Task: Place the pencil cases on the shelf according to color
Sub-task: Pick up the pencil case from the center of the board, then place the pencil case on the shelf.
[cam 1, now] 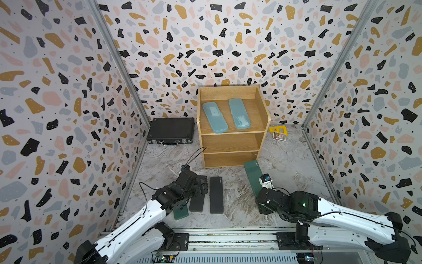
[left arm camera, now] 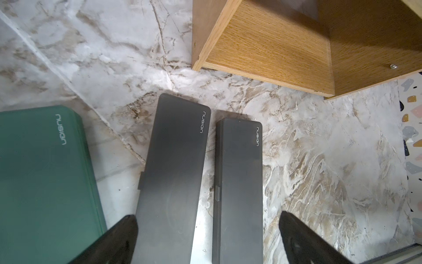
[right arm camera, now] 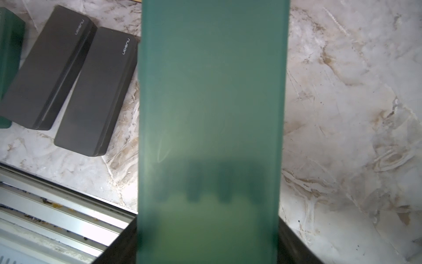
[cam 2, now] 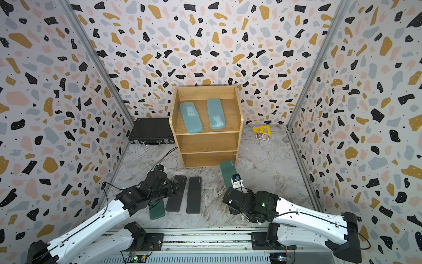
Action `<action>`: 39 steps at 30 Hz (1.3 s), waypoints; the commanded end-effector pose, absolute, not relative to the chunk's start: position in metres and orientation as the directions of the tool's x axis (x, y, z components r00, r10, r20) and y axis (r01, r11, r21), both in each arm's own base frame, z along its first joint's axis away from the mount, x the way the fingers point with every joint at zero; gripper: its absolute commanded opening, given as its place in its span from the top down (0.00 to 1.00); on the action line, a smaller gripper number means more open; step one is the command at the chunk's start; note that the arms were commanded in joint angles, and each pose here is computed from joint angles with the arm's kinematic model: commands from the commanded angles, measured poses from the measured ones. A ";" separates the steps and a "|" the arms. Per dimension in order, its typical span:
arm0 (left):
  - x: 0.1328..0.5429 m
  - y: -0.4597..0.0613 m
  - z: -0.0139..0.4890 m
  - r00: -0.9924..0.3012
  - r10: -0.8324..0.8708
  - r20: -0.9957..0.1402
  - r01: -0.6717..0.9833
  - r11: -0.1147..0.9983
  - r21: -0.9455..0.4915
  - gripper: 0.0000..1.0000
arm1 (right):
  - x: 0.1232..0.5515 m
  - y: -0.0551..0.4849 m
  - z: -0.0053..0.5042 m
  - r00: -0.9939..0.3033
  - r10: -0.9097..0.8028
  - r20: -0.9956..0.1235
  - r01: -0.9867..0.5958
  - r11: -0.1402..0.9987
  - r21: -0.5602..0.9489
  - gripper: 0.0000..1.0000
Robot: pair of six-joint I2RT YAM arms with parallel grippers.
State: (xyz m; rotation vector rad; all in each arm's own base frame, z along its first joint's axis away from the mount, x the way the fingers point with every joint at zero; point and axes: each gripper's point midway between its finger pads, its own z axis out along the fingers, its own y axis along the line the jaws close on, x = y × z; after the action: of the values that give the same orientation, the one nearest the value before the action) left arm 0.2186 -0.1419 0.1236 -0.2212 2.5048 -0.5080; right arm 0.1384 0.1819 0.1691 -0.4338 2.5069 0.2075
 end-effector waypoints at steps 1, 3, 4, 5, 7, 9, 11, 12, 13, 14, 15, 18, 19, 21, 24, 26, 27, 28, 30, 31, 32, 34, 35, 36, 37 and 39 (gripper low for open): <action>0.225 -0.148 0.140 -0.801 -0.285 -0.527 -0.028 0.897 -0.442 0.00 | 0.151 0.185 0.196 -0.735 -0.253 -0.629 -0.354 0.934 0.037 0.69; 0.224 -0.148 0.141 -0.799 -0.287 -0.528 -0.028 0.896 -0.444 0.00 | 0.156 0.188 0.203 -0.737 -0.248 -0.629 -0.351 0.935 0.043 0.68; 0.224 -0.148 0.141 -0.799 -0.285 -0.529 -0.026 0.896 -0.444 0.00 | 0.158 0.189 0.205 -0.740 -0.248 -0.625 -0.351 0.935 0.045 0.67; 0.223 -0.147 0.140 -0.798 -0.286 -0.530 -0.026 0.895 -0.444 0.00 | 0.162 0.190 0.208 -0.743 -0.246 -0.623 -0.349 0.936 0.048 0.67; 0.222 -0.146 0.141 -0.797 -0.285 -0.532 -0.025 0.896 -0.443 0.00 | 0.169 0.193 0.214 -0.738 -0.247 -0.628 -0.349 0.936 0.042 0.67; 0.222 -0.146 0.141 -0.796 -0.286 -0.534 -0.025 0.896 -0.443 0.00 | 0.179 0.196 0.222 -0.727 -0.248 -0.640 -0.347 0.937 0.032 0.66; 0.221 -0.146 0.142 -0.794 -0.287 -0.536 -0.022 0.894 -0.447 0.00 | 0.187 0.204 0.225 -0.723 -0.248 -0.645 -0.357 0.933 0.041 0.65; 0.222 -0.146 0.141 -0.793 -0.288 -0.536 -0.022 0.894 -0.448 0.00 | 0.196 0.205 0.225 -0.732 -0.230 -0.641 -0.343 0.937 0.056 0.66; 0.222 -0.146 0.141 -0.793 -0.288 -0.536 -0.021 0.893 -0.449 0.00 | 0.202 0.209 0.224 -0.738 -0.223 -0.637 -0.343 0.937 0.070 0.66; 0.221 -0.146 0.141 -0.795 -0.287 -0.534 -0.021 0.893 -0.449 0.00 | 0.207 0.213 0.225 -0.742 -0.218 -0.634 -0.345 0.935 0.082 0.65; 0.220 -0.146 0.141 -0.796 -0.286 -0.534 -0.020 0.893 -0.449 0.00 | 0.213 0.215 0.224 -0.744 -0.214 -0.632 -0.341 0.936 0.084 0.66; 0.219 -0.146 0.140 -0.798 -0.280 -0.534 -0.014 0.894 -0.448 0.00 | 0.231 0.221 0.224 -0.759 -0.203 -0.619 -0.328 0.940 0.094 0.66; 0.219 -0.145 0.140 -0.797 -0.281 -0.534 -0.015 0.894 -0.448 0.00 | 0.236 0.224 0.225 -0.762 -0.202 -0.616 -0.328 0.940 0.098 0.66; 0.218 -0.144 0.139 -0.795 -0.279 -0.539 -0.013 0.896 -0.444 0.00 | 0.249 0.229 0.227 -0.764 -0.203 -0.613 -0.325 0.941 0.093 0.66; 0.219 -0.143 0.139 -0.790 -0.276 -0.547 -0.010 0.898 -0.439 0.00 | 0.265 0.236 0.231 -0.762 -0.200 -0.616 -0.319 0.944 0.088 0.66; 0.220 -0.143 0.138 -0.791 -0.276 -0.546 -0.010 0.899 -0.439 0.00 | 0.275 0.240 0.235 -0.756 -0.182 -0.629 -0.309 0.946 0.098 0.66; 0.220 -0.144 0.138 -0.791 -0.276 -0.547 -0.010 0.899 -0.438 0.00 | 0.279 0.241 0.236 -0.754 -0.170 -0.635 -0.301 0.948 0.103 0.66; 0.220 -0.144 0.137 -0.792 -0.274 -0.546 -0.010 0.900 -0.437 0.00 | 0.283 0.242 0.238 -0.752 -0.159 -0.640 -0.293 0.950 0.108 0.66; 0.221 -0.145 0.134 -0.794 -0.273 -0.543 -0.009 0.898 -0.439 0.00 | 0.292 0.243 0.240 -0.752 -0.138 -0.645 -0.279 0.953 0.121 0.66; 0.221 -0.146 0.134 -0.796 -0.272 -0.541 -0.008 0.898 -0.440 0.00 | 0.295 0.242 0.239 -0.754 -0.132 -0.643 -0.274 0.954 0.125 0.66; 0.221 -0.147 0.133 -0.796 -0.272 -0.540 -0.007 0.897 -0.441 0.00 | 0.299 0.243 0.239 -0.755 -0.128 -0.643 -0.271 0.954 0.128 0.65; 0.222 -0.148 0.131 -0.800 -0.268 -0.536 -0.006 0.898 -0.441 0.00 | 0.305 0.244 0.239 -0.756 -0.126 -0.643 -0.266 0.956 0.125 0.65; 0.222 -0.148 0.131 -0.802 -0.266 -0.535 -0.005 0.898 -0.440 0.00 | 0.308 0.245 0.238 -0.757 -0.128 -0.640 -0.264 0.957 0.122 0.65; 0.222 -0.149 0.130 -0.804 -0.265 -0.533 -0.004 0.898 -0.440 0.00 | 0.311 0.245 0.238 -0.758 -0.128 -0.640 -0.262 0.958 0.119 0.65; 0.222 -0.149 0.129 -0.804 -0.265 -0.532 -0.004 0.898 -0.440 0.00 | 0.314 0.245 0.237 -0.758 -0.128 -0.640 -0.260 0.958 0.117 0.64; 0.223 -0.149 0.128 -0.805 -0.264 -0.531 -0.005 0.899 -0.439 0.00 | 0.318 0.247 0.235 -0.760 -0.132 -0.636 -0.259 0.960 0.110 0.62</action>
State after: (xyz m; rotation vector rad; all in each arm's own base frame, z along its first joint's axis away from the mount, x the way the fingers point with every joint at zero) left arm 0.2204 -0.1438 0.1272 -0.2146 2.4686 -0.5382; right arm 0.3077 0.2407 0.2129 -0.2761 2.5032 0.2164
